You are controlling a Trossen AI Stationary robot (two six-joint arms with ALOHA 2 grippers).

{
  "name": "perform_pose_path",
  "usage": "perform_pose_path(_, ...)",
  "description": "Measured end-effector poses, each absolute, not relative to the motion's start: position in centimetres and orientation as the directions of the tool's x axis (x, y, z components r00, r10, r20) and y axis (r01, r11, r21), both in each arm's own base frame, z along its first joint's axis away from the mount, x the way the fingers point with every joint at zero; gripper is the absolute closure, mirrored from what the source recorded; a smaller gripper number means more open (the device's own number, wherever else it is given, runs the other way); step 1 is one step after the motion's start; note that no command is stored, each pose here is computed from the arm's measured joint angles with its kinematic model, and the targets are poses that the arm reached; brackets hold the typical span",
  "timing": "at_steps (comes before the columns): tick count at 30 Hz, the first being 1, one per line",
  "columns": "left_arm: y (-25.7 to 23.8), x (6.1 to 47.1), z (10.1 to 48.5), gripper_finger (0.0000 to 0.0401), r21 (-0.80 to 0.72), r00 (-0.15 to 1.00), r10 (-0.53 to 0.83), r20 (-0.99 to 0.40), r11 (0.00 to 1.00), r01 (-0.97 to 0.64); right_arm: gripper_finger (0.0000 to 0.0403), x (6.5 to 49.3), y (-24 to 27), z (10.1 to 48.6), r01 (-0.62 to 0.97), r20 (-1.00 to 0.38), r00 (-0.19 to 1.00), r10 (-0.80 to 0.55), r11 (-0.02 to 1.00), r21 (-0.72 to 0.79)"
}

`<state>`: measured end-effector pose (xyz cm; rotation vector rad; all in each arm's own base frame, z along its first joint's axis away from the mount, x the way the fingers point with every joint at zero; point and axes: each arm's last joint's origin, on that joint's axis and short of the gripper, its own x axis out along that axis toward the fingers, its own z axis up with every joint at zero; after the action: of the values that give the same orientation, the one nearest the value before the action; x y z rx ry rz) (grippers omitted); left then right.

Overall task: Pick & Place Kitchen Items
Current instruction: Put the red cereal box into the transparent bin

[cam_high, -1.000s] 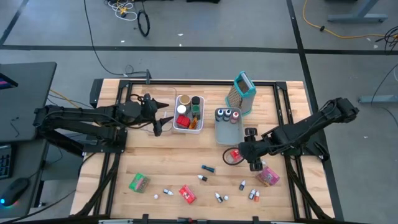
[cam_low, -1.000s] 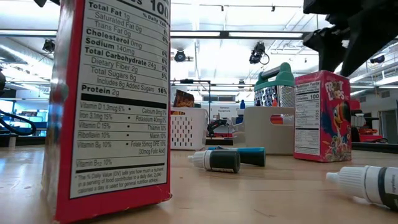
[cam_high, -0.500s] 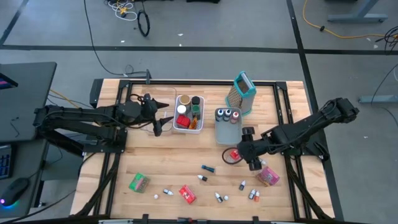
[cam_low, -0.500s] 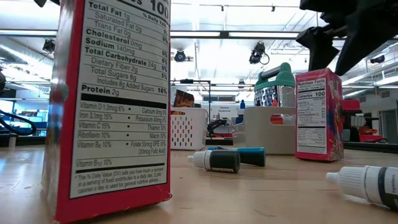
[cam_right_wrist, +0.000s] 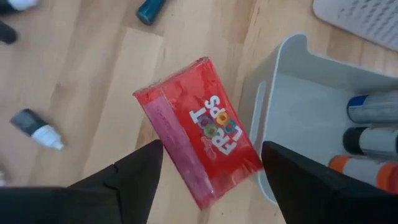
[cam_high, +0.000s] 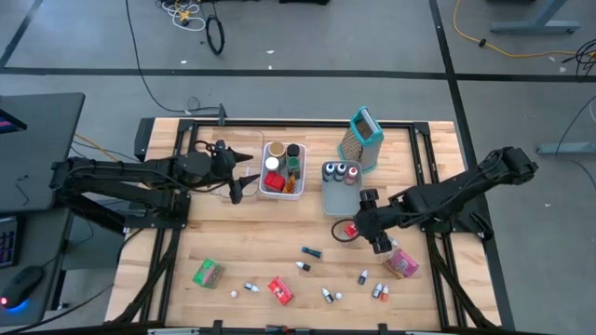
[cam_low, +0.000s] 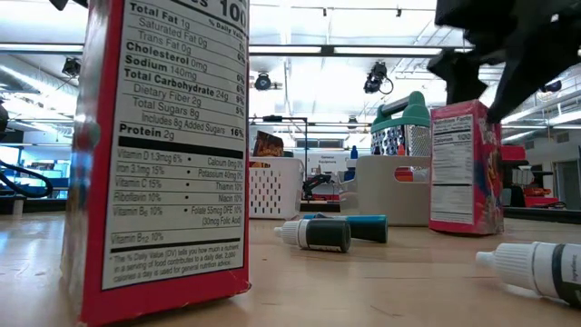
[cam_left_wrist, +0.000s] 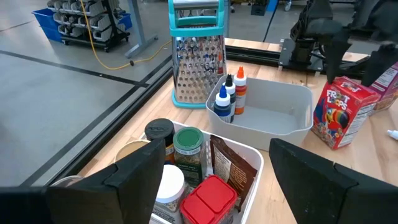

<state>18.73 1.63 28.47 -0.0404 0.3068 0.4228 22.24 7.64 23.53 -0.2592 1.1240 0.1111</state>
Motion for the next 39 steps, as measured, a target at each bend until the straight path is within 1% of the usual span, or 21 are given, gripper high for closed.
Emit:
perform_pose_path(5,1.6,18.7,28.5,0.0107,0.034,0.867,0.398,-0.301,0.913,-0.407,0.0140,22.0,7.5,22.3,-0.253,-0.910,0.414,-0.017,0.958,-0.133)
perform_pose_path(10,1.6,18.7,28.5,0.0107,0.036,0.867,0.398,-0.301,0.913,-0.406,0.0195,22.2,7.6,22.3,-0.241,-0.901,0.434,-0.012,0.962,-0.129)
perform_pose_path(14,1.6,18.8,28.6,0.0107,0.029,0.872,0.398,-0.285,0.913,-0.407,0.0242,22.8,7.9,22.6,-0.223,-0.867,0.496,0.035,0.971,-0.088)
perform_pose_path(17,1.6,18.9,29.1,0.0107,-0.013,0.891,0.384,-0.243,0.917,-0.399,0.0262,23.6,8.2,23.1,-0.211,-0.818,0.572,0.062,0.975,-0.074)
perform_pose_path(20,1.4,19.1,29.5,0.0107,-0.047,0.921,0.329,-0.209,0.937,-0.345,0.0267,24.5,8.3,23.8,-0.203,-0.746,0.659,0.089,0.977,-0.062)
perform_pose_path(24,1.1,19.3,29.9,0.0107,-0.058,0.966,0.201,-0.165,0.975,-0.213,0.0267,25.9,7.8,25.1,-0.161,-0.619,0.779,0.101,0.986,-0.042)
perform_pose_path(26,0.9,19.3,30.1,0.0107,-0.073,0.979,0.141,-0.147,0.986,-0.153,0.0266,26.5,7.3,25.6,-0.123,-0.558,0.826,0.081,0.992,-0.038)
perform_pose_path(28,0.8,19.4,30.3,0.0107,-0.101,0.986,0.109,-0.128,0.987,-0.122,0.0266,27.1,6.7,25.9,-0.063,-0.513,0.858,0.029,0.997,-0.049)
perform_pose_path(30,0.8,19.4,30.5,0.0107,-0.136,0.988,0.106,-0.109,0.983,-0.121,0.0266,27.7,6.1,25.7,-0.039,-0.502,0.865,0.002,0.997,-0.064)
perform_pose_path(33,0.8,19.8,30.2,0.0107,-0.134,0.986,0.113,-0.126,0.982,-0.130,0.0266,29.1,5.5,24.8,-0.052,-0.484,0.875,0.010,0.996,-0.074)
perform_pose_path(36,0.8,20.4,29.3,0.0107,-0.055,0.977,0.111,-0.182,0.991,-0.122,0.0266,30.7,5.2,24.0,-0.063,-0.477,0.879,0.010,0.993,-0.096)
perform_pose_path(39,0.9,21.6,28.6,0.0107,0.000,0.972,0.109,-0.210,0.994,-0.112,0.0266,32.6,4.6,24.8,-0.057,-0.478,0.878,-0.013,0.990,-0.132)
